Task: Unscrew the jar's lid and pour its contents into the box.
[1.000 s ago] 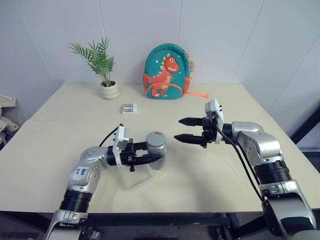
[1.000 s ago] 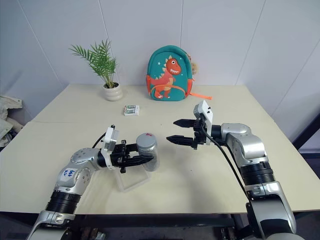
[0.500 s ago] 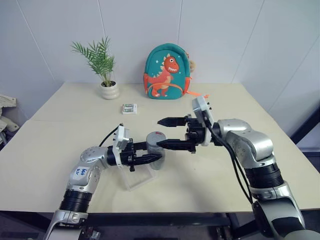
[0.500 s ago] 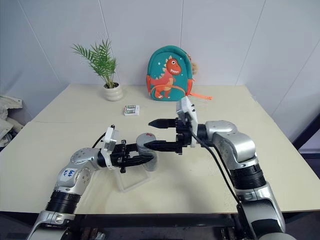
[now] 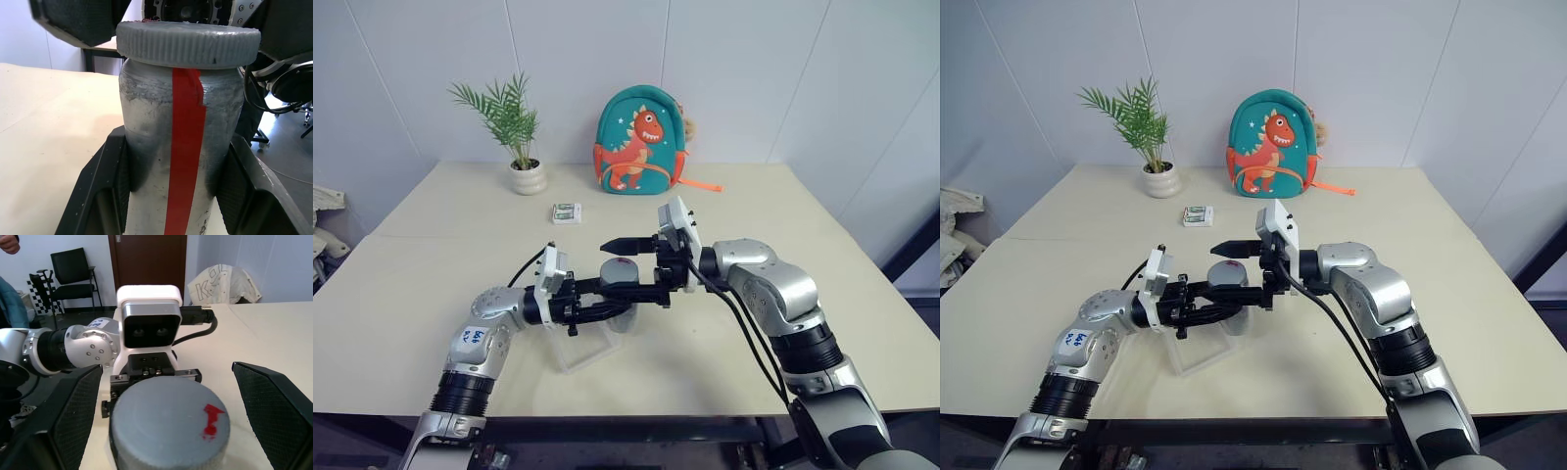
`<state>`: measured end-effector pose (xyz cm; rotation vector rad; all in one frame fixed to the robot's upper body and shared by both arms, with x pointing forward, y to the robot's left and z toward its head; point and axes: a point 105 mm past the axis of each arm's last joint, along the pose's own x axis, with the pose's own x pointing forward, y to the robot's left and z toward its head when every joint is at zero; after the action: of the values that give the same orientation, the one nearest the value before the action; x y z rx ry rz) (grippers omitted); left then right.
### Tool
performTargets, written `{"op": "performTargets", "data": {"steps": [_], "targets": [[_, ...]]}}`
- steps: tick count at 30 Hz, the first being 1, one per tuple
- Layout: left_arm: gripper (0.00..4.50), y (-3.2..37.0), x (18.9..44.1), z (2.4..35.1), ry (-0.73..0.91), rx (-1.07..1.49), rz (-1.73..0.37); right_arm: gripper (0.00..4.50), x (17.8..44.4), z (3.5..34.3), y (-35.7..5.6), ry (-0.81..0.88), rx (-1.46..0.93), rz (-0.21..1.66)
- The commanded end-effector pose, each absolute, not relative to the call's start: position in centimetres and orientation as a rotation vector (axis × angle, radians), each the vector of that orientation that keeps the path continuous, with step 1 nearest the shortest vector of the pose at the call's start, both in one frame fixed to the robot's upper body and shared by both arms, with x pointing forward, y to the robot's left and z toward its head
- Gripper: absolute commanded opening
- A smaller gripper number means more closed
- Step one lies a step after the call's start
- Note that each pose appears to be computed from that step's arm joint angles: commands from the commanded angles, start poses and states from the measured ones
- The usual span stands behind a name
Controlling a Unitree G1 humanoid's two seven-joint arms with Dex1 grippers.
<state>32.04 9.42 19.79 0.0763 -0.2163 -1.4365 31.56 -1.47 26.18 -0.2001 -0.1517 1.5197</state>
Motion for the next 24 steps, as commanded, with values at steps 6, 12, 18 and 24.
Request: {"op": "performTargets", "data": {"steps": [6,12,18,24], "targets": [[1.91,9.2,31.6,21.0,-0.269,0.090,-1.451,4.47,32.7,27.6,-3.1,-0.206,-0.233,1.450],[1.91,9.2,31.6,21.0,-0.269,0.090,-1.450,4.47,33.9,27.2,-5.0,-0.178,-0.220,1.389],[1.91,9.2,31.6,21.0,-0.266,0.090,-1.450,4.47,34.1,27.0,-6.2,-0.165,-0.214,1.370],[1.91,9.2,31.7,21.0,-0.265,0.089,-1.447,4.47,34.3,27.1,-7.1,-0.161,-0.190,1.354]]}}
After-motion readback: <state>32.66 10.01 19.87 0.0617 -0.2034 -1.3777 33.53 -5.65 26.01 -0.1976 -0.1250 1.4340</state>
